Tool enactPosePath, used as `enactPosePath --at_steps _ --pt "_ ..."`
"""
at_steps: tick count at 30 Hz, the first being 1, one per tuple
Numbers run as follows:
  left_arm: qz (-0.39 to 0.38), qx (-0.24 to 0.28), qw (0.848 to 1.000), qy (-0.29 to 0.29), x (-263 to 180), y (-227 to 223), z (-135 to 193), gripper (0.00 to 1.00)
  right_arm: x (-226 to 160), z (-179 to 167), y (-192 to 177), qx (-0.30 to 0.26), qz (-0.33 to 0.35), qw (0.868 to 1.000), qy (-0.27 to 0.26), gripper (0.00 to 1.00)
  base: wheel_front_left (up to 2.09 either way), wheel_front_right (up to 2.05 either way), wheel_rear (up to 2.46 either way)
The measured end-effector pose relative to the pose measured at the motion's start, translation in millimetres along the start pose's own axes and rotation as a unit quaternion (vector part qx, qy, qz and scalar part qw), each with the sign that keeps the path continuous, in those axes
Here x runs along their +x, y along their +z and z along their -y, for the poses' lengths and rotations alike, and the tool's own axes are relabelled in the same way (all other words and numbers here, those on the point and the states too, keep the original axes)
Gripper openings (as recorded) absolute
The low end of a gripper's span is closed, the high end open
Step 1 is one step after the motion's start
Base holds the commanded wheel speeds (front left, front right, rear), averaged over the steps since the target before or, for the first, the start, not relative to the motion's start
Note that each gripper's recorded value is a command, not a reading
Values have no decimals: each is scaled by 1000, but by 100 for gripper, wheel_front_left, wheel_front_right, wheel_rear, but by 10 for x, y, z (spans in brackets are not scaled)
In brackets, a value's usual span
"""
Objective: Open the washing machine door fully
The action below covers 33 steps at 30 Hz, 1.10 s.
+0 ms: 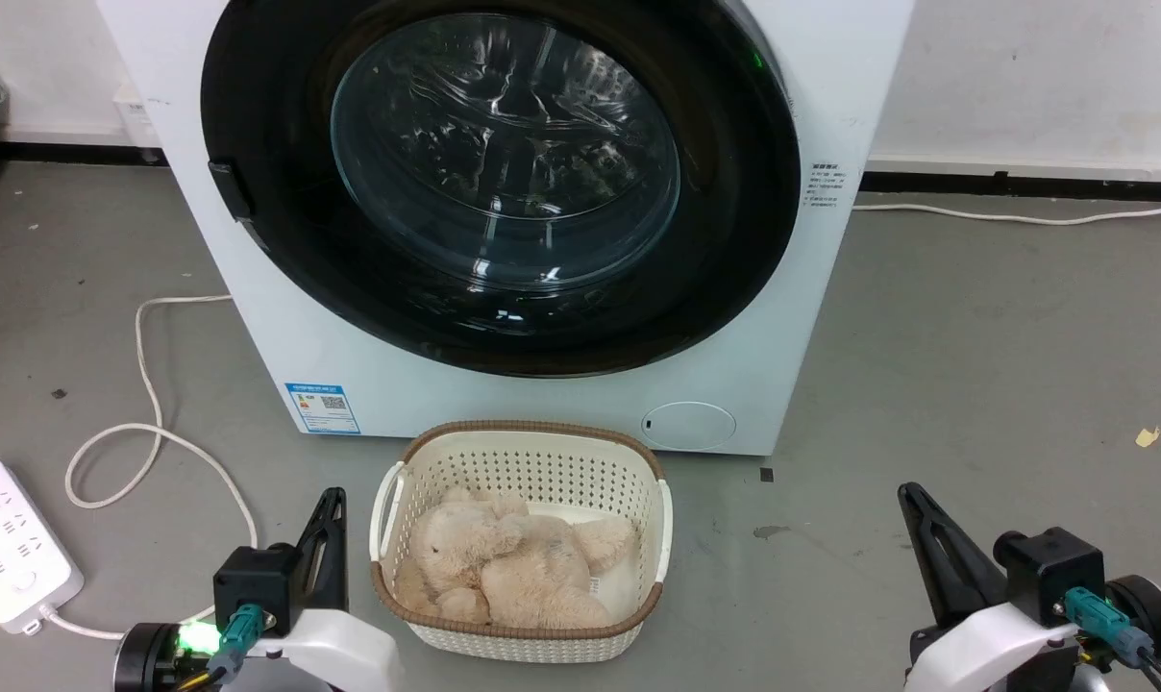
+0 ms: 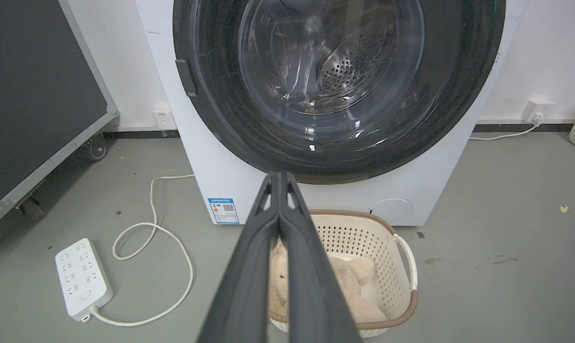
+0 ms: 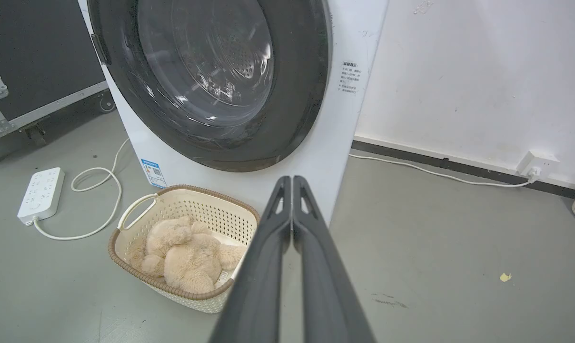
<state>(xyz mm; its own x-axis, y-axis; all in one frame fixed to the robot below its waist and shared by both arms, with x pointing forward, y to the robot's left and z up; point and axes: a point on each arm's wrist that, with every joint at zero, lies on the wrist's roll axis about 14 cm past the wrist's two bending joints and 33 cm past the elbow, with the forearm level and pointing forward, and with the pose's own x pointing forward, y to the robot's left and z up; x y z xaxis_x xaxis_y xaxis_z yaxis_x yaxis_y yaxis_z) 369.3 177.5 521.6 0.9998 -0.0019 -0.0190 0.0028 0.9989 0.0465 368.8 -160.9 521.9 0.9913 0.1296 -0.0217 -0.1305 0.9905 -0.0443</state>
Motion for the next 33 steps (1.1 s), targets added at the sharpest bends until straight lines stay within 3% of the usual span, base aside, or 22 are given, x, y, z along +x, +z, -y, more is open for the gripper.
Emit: enactPosePath --at_steps 33 --pt "0 0 1000 0 0 0 0 0 0 -1 0 0 0 1000 0 0 0 0 0"
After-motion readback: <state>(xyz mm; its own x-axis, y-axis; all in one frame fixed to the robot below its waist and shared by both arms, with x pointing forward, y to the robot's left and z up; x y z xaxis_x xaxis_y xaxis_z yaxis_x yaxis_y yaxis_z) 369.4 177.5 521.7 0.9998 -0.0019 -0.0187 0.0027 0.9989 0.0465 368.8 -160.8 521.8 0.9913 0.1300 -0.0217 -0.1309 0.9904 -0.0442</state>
